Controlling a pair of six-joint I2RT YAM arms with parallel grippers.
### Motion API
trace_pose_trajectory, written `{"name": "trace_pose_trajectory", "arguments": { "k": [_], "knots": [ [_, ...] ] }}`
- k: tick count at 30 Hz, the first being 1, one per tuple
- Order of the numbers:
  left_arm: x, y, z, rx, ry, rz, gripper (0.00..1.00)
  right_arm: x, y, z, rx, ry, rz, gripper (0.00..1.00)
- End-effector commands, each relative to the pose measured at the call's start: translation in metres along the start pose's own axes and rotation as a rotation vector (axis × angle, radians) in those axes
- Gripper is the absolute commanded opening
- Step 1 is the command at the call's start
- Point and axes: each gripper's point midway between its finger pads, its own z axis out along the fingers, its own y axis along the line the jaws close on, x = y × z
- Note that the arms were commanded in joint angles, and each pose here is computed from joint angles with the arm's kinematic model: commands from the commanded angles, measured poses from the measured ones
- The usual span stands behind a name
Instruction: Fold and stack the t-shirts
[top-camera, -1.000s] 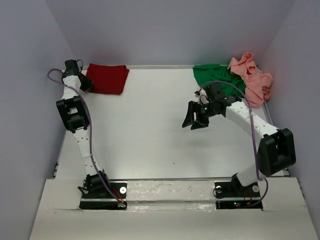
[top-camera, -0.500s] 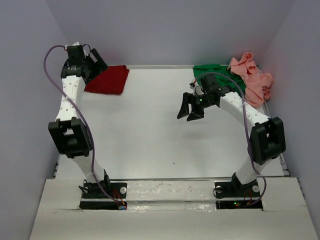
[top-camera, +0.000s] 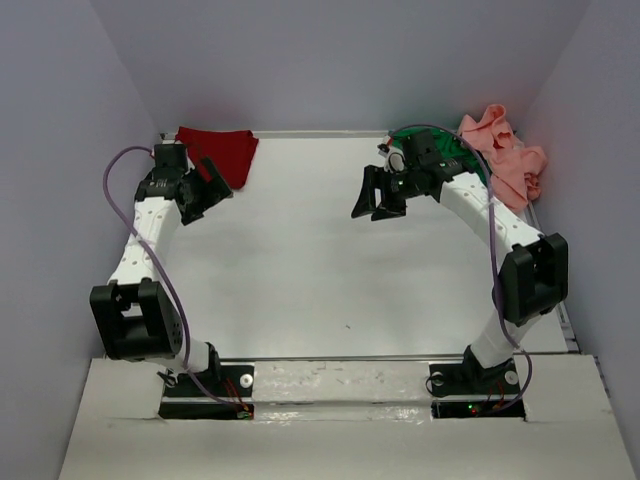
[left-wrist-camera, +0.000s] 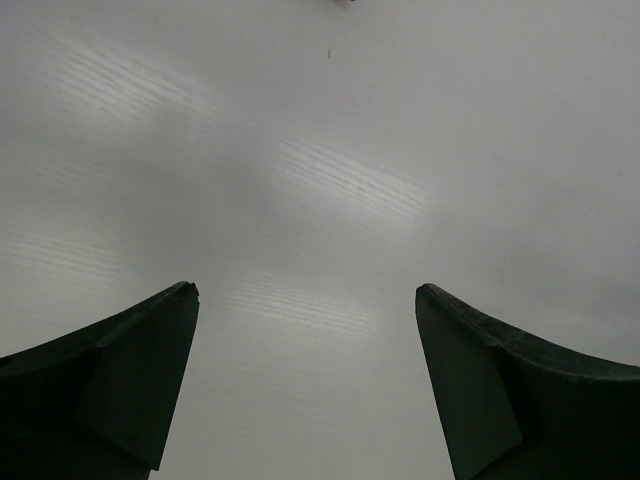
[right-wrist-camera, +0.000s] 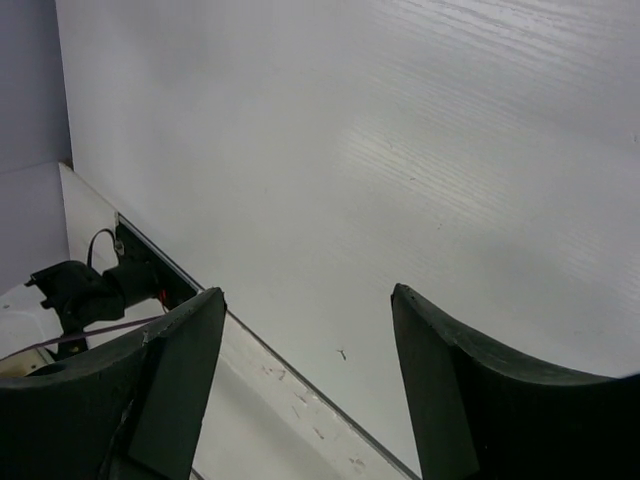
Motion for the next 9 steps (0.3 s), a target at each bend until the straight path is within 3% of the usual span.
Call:
{"name": "trace_pose_trajectory", "arguments": {
  "k": [1,9],
  "knots": [
    [0.004,-0.001,-0.031,0.023,-0.053,0.021,0.99,-0.016,0.006,-0.01,0.01,-0.052,-0.054,0.73],
    [0.019,0.005,-0.035,0.026,-0.034,0.023,0.99,-0.008,0.007,-0.015,0.002,-0.052,-0.046,0.73]
  ]
}}
